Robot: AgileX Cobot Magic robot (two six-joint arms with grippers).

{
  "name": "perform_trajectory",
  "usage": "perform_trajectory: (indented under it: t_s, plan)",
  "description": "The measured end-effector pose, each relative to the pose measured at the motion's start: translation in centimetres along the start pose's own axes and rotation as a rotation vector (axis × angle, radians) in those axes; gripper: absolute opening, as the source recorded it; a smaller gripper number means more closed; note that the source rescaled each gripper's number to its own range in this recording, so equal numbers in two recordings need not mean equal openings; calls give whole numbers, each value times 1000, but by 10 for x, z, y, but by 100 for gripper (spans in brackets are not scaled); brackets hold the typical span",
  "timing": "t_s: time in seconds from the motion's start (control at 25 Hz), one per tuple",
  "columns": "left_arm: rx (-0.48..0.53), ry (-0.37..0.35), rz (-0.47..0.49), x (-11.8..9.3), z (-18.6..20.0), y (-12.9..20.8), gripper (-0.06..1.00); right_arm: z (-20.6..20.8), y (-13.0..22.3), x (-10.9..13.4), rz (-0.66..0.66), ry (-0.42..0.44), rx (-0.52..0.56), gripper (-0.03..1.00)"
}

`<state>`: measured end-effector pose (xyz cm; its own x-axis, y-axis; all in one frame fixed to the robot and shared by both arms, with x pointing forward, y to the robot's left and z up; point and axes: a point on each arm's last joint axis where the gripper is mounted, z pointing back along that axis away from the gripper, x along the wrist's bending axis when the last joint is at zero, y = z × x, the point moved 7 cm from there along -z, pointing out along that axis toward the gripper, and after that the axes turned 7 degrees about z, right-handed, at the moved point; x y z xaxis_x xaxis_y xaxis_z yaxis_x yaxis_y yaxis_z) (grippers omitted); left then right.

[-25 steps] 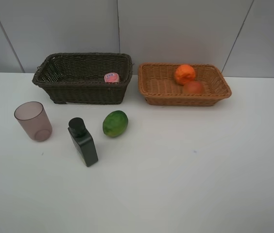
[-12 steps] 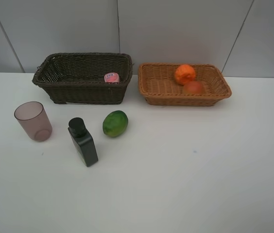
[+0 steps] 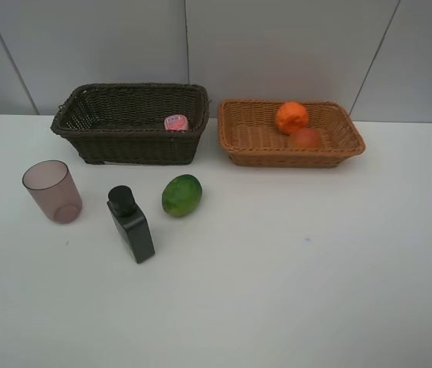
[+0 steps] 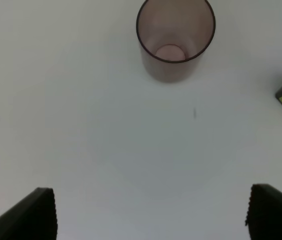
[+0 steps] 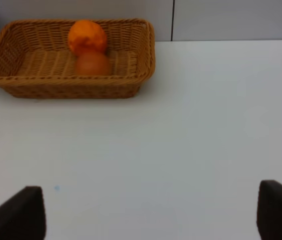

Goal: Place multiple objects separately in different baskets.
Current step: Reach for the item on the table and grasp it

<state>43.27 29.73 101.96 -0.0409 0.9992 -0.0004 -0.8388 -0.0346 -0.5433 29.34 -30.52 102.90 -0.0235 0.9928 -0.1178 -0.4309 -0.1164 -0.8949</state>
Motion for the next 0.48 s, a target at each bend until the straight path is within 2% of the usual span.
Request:
perform_trajectory:
  t_s: [0.24,0.48]
  plan:
    - [85,21,-110,-20,-29,-3,98,0,0,0,0,0,0,87]
    - [140,58,-198,-51,-50,-21,98,0,0,0,0,0,0,87]
